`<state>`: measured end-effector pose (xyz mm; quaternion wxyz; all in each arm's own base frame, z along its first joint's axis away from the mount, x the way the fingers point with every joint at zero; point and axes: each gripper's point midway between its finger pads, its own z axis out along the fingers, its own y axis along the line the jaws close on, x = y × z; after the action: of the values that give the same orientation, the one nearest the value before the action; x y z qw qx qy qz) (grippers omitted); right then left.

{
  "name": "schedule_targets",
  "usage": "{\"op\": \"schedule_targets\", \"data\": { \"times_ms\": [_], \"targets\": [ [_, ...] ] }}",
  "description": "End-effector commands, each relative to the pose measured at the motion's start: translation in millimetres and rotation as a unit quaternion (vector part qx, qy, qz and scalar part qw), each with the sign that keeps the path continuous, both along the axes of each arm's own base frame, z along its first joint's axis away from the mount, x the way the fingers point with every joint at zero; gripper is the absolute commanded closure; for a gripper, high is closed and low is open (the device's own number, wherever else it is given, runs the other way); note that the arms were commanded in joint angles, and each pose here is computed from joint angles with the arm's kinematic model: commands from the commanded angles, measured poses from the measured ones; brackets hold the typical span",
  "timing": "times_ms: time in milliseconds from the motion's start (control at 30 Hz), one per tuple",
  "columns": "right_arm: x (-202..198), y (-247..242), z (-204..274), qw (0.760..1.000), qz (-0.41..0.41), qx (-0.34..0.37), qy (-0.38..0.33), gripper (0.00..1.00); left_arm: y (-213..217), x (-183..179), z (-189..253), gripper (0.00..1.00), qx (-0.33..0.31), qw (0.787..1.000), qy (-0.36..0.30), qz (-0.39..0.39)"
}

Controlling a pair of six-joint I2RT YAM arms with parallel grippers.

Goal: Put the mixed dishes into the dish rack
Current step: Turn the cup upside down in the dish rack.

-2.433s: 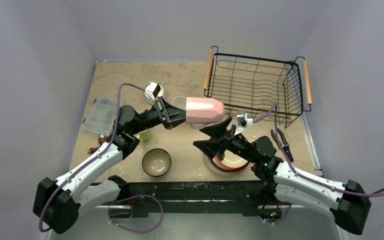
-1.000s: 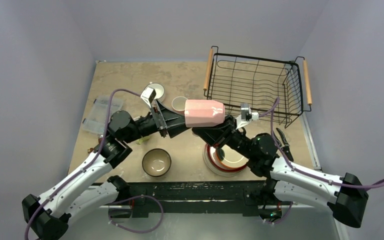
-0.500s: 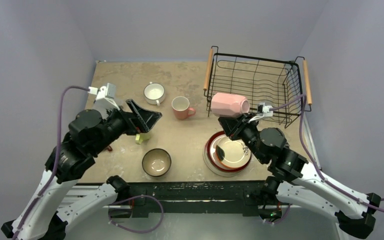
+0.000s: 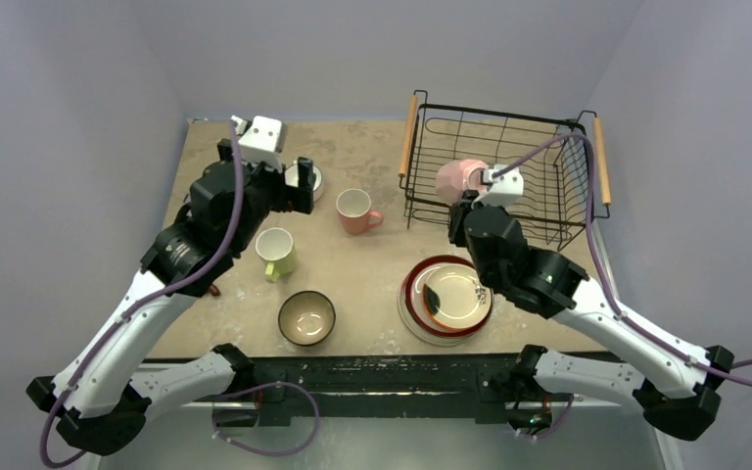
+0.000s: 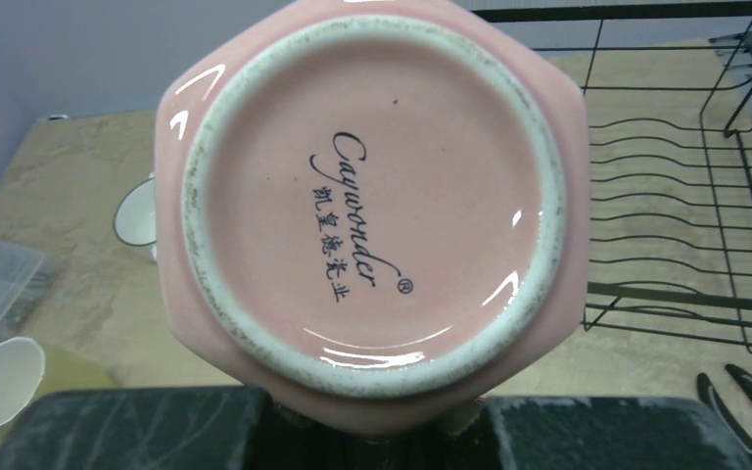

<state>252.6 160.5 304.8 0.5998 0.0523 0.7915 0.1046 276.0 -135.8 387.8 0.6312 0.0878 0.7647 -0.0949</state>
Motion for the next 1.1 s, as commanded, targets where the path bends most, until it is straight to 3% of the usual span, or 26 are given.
{"op": "schedule_targets", "data": {
  "times_ms": [0,233,433,900,1067],
  "targets": [
    [38.9,-17.0,46.8,0.997,-0.060,-0.014,-0.040,1.00,13.9,22.4,25.9,0.02,0.074,0.994,-0.072,0.038],
    [111.5,-16.7,38.1,0.997,-0.067,-0.050,-0.003,1.00,14.2,22.6,-8.0,0.00,0.066,0.994,-0.087,0.025],
    [171.5,-21.8,18.3,0.996,-0.067,-0.048,0.026,1.00,-18.3,27.3,-24.8,0.02,0.080,0.992,-0.081,-0.059],
    [298.5,-13.8,-72.9,0.988,-0.044,-0.069,0.130,1.00,8.1,59.3,-14.3,0.00,-0.081,0.992,-0.031,-0.088],
    [325.8,-3.6,-103.4,0.986,-0.027,-0.073,0.147,1.00,8.2,73.3,-15.6,0.00,-0.097,0.990,-0.008,-0.099]
  ]
}}
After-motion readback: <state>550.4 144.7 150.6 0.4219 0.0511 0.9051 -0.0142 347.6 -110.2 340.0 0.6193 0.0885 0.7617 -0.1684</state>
